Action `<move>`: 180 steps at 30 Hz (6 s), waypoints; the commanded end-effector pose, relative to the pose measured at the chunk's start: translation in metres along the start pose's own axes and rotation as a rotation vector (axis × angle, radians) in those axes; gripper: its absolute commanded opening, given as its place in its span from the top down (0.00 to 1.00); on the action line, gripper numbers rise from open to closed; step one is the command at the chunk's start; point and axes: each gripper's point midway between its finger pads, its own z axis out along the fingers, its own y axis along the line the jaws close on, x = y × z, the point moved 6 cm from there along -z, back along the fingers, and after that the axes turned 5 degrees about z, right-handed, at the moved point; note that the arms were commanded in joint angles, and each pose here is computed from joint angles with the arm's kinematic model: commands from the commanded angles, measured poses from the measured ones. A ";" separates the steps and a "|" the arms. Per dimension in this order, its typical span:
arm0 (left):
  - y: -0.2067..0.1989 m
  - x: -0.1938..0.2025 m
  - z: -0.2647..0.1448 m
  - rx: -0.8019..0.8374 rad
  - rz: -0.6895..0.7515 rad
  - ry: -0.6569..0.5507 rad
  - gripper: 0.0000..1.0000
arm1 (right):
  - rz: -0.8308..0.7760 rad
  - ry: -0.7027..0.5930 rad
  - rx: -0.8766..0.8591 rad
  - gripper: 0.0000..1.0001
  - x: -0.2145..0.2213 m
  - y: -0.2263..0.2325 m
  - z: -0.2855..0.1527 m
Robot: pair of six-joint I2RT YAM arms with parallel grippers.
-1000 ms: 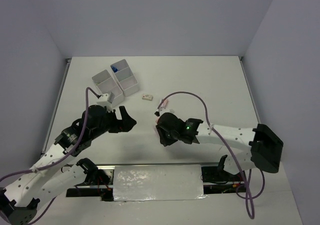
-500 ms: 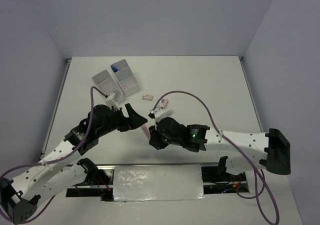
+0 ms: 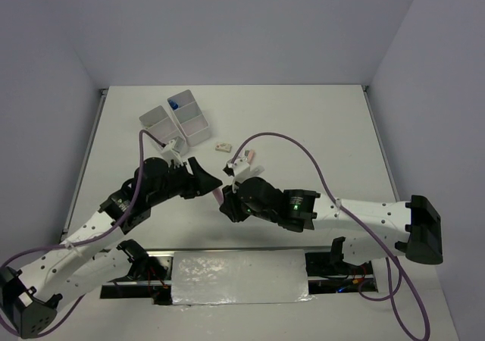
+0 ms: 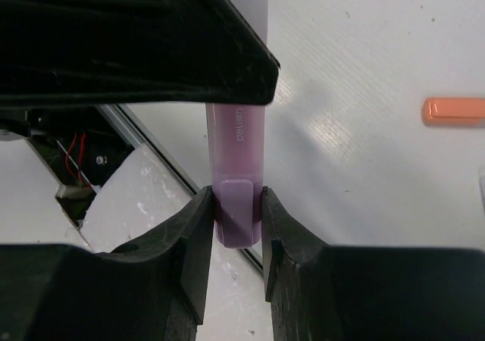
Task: Sort the stationery into containers
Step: Pick up the pen from the center of the board, then place the pen in the storage box, then pick up the pen from the center of the board, then place the pen in the storage box.
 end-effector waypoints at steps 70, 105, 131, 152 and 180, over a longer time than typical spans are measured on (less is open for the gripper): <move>0.178 -0.203 0.063 -1.116 0.166 -0.816 0.25 | 0.096 -0.275 -0.081 0.00 -0.013 -0.064 -0.071; 0.035 -0.102 -0.070 -0.429 0.252 -0.279 0.01 | 0.163 0.655 0.501 1.00 0.093 -0.181 0.036; 0.012 -0.049 -0.012 0.131 0.008 -0.092 0.12 | -0.021 -0.093 -0.220 1.00 -0.050 0.023 0.019; 0.018 -0.070 -0.015 -0.017 0.091 -0.156 1.00 | -0.052 -0.128 -0.098 0.36 -0.070 0.014 0.043; 0.144 -0.234 0.035 -1.013 0.270 -0.930 1.00 | 0.030 -0.290 0.015 0.00 -0.048 -0.079 -0.075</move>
